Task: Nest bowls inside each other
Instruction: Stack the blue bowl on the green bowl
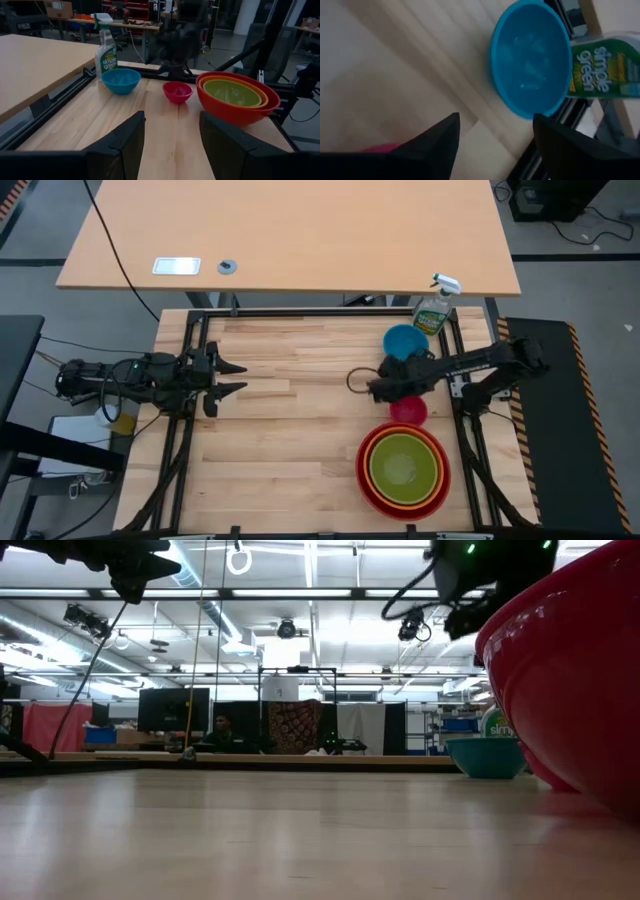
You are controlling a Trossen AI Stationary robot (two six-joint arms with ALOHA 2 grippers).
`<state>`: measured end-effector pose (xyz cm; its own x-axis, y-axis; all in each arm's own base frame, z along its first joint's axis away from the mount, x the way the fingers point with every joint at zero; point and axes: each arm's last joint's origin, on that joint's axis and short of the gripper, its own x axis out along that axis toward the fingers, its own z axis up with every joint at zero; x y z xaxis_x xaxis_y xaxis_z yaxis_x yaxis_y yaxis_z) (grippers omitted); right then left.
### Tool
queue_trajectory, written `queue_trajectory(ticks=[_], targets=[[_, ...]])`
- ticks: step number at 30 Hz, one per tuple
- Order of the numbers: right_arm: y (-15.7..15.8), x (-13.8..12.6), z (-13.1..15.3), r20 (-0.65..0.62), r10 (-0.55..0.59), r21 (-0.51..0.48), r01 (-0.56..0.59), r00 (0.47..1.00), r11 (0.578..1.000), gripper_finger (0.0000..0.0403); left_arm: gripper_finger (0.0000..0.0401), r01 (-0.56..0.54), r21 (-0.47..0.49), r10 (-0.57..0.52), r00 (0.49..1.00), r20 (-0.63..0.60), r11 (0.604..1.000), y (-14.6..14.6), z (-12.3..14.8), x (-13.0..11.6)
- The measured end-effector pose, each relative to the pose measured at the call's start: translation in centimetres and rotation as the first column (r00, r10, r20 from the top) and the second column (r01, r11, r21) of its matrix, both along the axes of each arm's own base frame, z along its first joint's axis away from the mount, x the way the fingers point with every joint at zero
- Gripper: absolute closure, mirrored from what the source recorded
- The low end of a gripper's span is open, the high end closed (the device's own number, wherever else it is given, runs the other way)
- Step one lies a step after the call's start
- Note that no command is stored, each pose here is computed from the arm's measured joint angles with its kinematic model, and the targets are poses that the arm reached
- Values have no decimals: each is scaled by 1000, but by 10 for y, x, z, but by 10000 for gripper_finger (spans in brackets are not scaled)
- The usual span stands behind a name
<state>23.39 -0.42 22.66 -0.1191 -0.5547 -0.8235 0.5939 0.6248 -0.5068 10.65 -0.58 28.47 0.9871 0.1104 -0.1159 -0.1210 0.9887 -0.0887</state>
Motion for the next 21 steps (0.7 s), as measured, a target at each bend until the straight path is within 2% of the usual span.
queue_trajectory(ticks=[5, 9, 12, 16, 21], targets=[[-30, -1, -20, -38, 25, 69, -22, 999, 997, 110, 209, 2, 15, -2, 1000, 5, 1000, 0, 1, 0], [-50, -8, -31, -80, 12, 51, -8, 997, 999, 76, 209, 2, 15, -2, 1000, 5, 1000, 0, 1, 0], [-58, -12, -37, -100, 26, 50, -21, 995, 999, 67, 209, 2, 14, -2, 1000, 5, 1000, 0, 1, 0], [-63, -12, -48, -111, 107, 61, -101, 988, 993, 80, 209, 2, 14, -2, 1000, 4, 1000, 0, 1, 0], [-70, -13, -61, -91, 161, 50, -156, 983, 986, 122, 209, 2, 14, -2, 1000, 4, 1000, 0, 1, 0]])
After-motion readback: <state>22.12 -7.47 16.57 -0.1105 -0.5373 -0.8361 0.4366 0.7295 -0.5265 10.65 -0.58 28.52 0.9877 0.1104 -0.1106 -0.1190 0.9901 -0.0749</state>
